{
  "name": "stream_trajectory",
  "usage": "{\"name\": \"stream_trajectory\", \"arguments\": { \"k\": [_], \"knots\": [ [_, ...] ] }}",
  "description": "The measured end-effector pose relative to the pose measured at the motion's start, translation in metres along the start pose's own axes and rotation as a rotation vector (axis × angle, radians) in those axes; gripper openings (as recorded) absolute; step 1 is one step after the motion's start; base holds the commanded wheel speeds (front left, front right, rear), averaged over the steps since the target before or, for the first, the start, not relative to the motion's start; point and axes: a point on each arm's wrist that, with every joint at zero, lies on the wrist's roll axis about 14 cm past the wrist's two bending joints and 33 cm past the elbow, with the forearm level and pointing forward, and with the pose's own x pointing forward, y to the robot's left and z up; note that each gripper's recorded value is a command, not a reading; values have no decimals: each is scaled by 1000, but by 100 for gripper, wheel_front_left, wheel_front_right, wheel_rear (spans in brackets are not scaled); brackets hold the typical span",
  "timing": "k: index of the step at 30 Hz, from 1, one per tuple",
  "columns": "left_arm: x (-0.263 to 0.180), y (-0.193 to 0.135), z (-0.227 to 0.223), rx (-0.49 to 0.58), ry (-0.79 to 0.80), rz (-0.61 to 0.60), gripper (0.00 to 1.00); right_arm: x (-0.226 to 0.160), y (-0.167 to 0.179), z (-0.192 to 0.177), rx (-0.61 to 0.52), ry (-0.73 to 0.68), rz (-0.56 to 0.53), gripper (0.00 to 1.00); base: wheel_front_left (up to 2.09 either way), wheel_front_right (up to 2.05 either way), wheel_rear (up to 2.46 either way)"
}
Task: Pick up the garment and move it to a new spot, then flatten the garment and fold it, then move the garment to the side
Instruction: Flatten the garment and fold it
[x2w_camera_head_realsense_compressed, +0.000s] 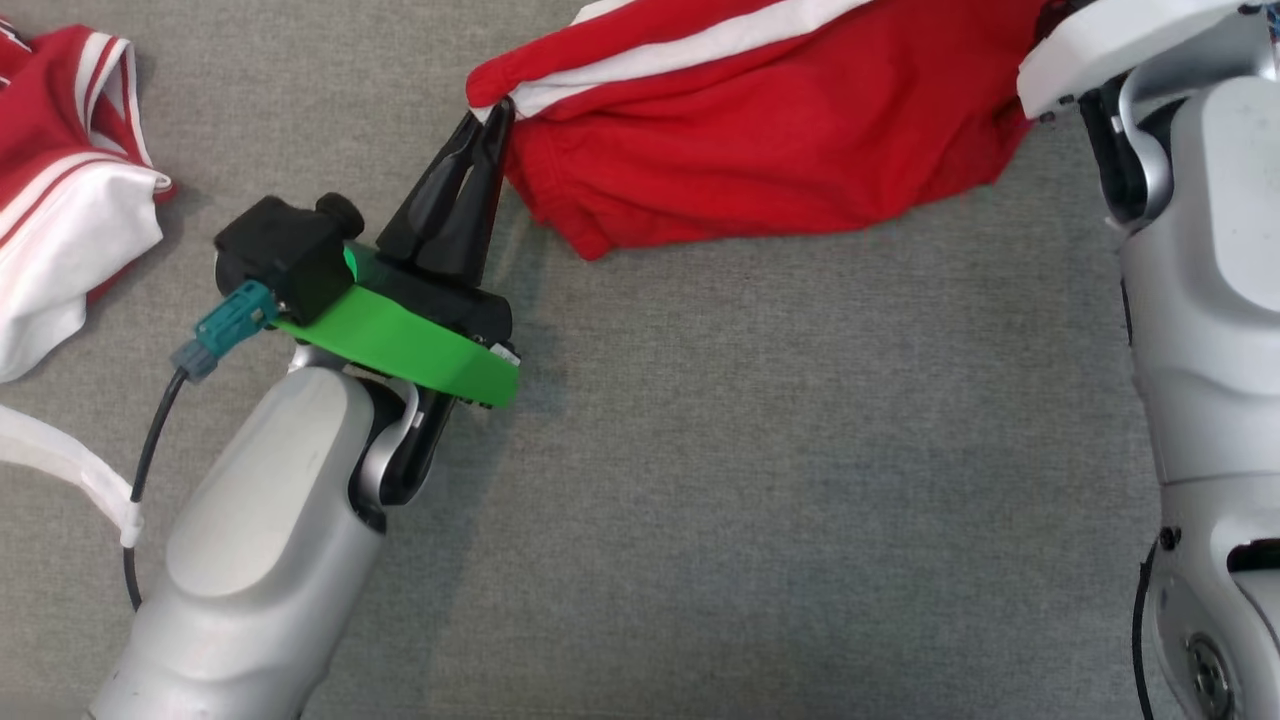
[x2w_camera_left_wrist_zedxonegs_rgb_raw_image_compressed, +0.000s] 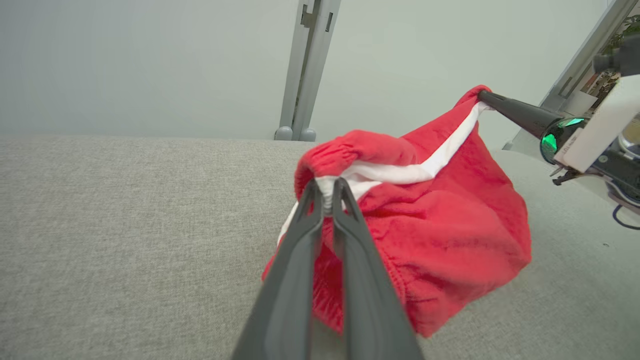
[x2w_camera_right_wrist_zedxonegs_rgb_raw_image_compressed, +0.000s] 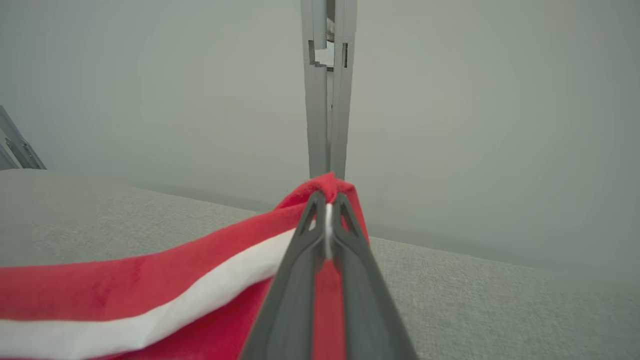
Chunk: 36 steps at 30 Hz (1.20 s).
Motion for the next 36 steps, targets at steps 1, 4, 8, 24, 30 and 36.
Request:
{"name": "stream_trajectory", "arguments": {
  "k": [1,4,8,24,30,36],
  "knots": [
    [1,5,-3,-2,5,11,38,6,3,-7,-10,12,8,4,0,0,0],
    [1,19,-13,-12,24,53,100,19,9,-26,-40,37,25,100,0,0,0],
    [-3,33,-19,-25,31,101,100,26,14,-46,-46,51,32,100,0,0,0],
    [-32,39,-20,-27,31,181,100,-26,-15,-107,-108,322,-5,55,0,0,0],
    [-45,36,-21,-26,44,201,100,-48,-18,-111,-41,362,-36,0,0,0,0],
    [-65,27,-21,-26,53,223,100,-90,-41,-105,31,343,-130,0,0,0,0]
  ]
}}
